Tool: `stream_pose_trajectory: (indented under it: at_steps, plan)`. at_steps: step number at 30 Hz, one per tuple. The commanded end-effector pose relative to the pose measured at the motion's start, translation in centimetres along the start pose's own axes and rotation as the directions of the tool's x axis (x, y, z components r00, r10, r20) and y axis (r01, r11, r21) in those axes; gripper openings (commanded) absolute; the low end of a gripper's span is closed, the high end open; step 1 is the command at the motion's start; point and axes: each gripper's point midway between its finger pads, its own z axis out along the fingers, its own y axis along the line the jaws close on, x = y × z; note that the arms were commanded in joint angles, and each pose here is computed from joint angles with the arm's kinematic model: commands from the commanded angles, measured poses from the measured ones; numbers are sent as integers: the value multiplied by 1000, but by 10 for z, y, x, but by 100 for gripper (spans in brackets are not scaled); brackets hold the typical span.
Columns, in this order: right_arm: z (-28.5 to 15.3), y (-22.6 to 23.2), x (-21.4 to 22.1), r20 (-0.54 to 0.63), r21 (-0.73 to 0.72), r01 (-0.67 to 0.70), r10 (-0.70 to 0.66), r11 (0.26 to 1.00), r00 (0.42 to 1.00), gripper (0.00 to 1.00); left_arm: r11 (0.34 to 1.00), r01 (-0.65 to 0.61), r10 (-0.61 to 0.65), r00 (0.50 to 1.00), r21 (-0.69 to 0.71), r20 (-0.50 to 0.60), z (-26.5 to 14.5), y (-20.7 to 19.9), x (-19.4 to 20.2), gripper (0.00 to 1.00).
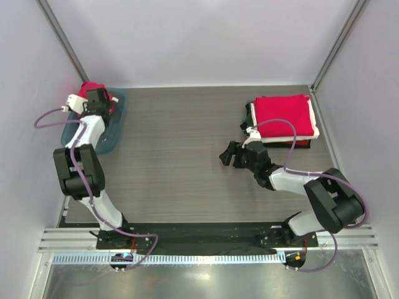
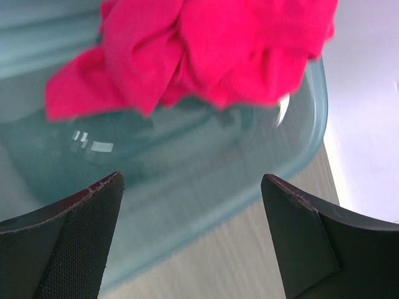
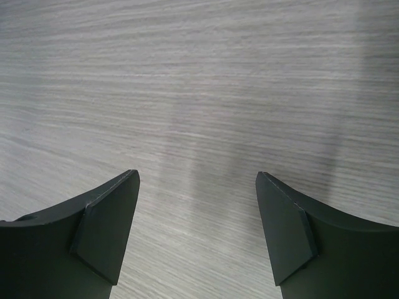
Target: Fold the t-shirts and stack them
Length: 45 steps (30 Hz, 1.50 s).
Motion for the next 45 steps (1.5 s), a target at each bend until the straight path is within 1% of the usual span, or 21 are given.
stream_pose_trajectory:
  at_steps: [1,4,5,6,7,9,10,12,13,17,18,20,21,27,31,33,35,36,40,41,45]
  plan:
    - [-3,16,-14,57,-76,-14,18,997,998,81,1000,22,-21,992,-7,127,27,-20,-39,92]
    - [-2,16,-15,61,-76,-15,20,997,998,81,998,-44,51,985,-45,167,57,-31,-43,91]
    - [-3,17,-16,62,-77,-14,18,997,998,81,999,-33,39,982,-34,185,61,-40,-51,91]
    - [-4,17,-17,69,-78,-15,20,997,997,81,997,-53,62,983,-56,173,80,-36,-39,91]
    - [-3,18,-17,67,-86,-17,23,996,997,81,998,-42,49,980,-38,192,85,-47,-49,91]
    - [-4,20,-14,62,-99,-21,27,995,998,81,996,-66,75,984,-60,162,113,-42,-32,91]
    - [-4,20,-14,60,-102,-21,27,995,998,81,998,-52,54,986,-17,155,120,-57,-38,89]
    - [-3,20,-13,58,-99,-23,29,995,998,81,998,-63,64,993,-12,98,145,-55,-19,80]
    - [-3,20,-14,61,-99,-23,29,995,998,81,999,-36,35,996,15,83,148,-65,-21,79]
    - [-2,21,-14,60,-103,-21,27,994,998,81,1000,19,-18,999,-20,50,171,-53,-6,73]
    - [-2,21,-15,65,-103,-18,25,995,998,81,1000,15,-14,999,-18,48,174,-53,-6,55]
    - [-3,20,-17,72,-96,-16,23,995,997,81,1000,-3,4,999,-12,51,175,-55,-10,35]
    - [-3,20,-17,70,-95,-16,23,995,997,81,1000,-7,8,999,-8,52,173,-56,-12,20]
    - [-1,20,-17,63,-92,-15,21,996,998,81,996,-18,10,996,92,93,141,-82,-40,0]
    - [-2,19,-19,69,-86,-7,13,996,998,81,992,-17,4,994,124,105,112,-88,-57,0]
    - [-2,20,-20,73,-86,-6,13,996,997,81,976,15,-40,993,216,115,86,-108,-73,0]
    - [-1,18,-20,73,-79,-5,10,997,997,81,965,48,-67,996,257,66,76,-108,-65,0]
    - [-1,19,-20,72,-82,-4,10,997,997,81,952,76,-100,993,295,68,59,-117,-75,0]
    - [-1,19,-20,72,-82,1,5,997,997,80,902,211,-220,975,378,-18,21,-128,-80,0]
    - [-1,19,-21,74,-79,2,4,997,997,80,883,226,-228,973,411,-47,11,-134,-78,0]
    - [-3,19,-23,81,-79,10,-4,997,997,80,824,266,-273,960,500,-60,-37,-142,-94,0]
